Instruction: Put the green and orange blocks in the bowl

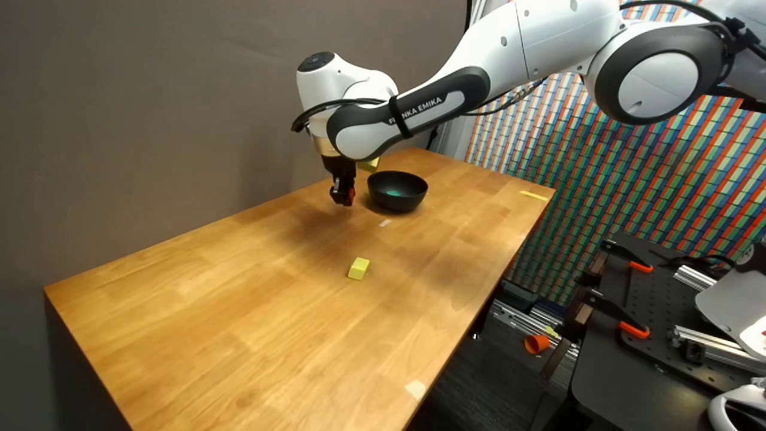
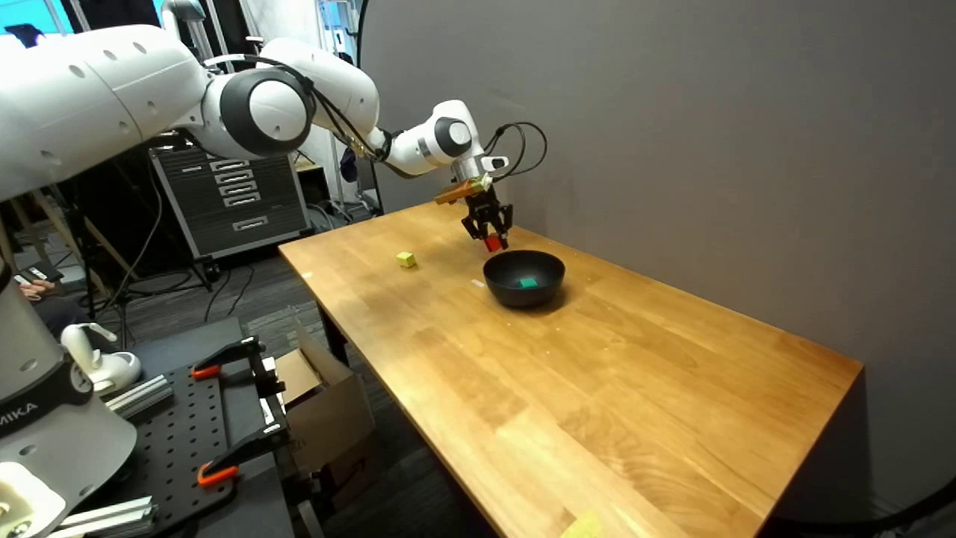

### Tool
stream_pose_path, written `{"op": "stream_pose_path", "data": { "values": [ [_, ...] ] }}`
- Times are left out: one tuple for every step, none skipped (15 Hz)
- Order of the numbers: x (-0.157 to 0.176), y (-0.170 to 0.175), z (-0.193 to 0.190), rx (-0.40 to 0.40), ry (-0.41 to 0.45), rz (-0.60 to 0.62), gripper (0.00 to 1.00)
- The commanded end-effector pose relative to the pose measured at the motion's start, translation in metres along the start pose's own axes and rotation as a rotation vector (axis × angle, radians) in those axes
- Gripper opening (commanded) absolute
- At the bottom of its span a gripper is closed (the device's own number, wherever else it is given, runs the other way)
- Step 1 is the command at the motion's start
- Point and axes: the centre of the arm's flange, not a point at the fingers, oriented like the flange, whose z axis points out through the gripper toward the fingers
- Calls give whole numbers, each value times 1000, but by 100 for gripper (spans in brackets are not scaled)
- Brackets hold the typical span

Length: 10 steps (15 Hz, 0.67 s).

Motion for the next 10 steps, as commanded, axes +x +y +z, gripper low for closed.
{"op": "stream_pose_path", "data": {
  "values": [
    [-65, 57, -28, -98, -83, 159, 15],
    [-74, 73, -31, -116, -104, 208, 15],
    [-83, 88, -34, -129, -127, 259, 15],
    [-94, 102, -37, -124, -160, 309, 15],
    [-105, 115, -37, -106, -200, 351, 15],
    [-118, 125, -37, -65, -248, 371, 17],
    [-133, 132, -34, -8, -288, 355, 63],
    [-144, 137, -32, 46, -304, 349, 65],
    [-154, 140, -32, 93, -321, 347, 71],
    [-163, 142, -32, 133, -339, 348, 80]
  ]
}}
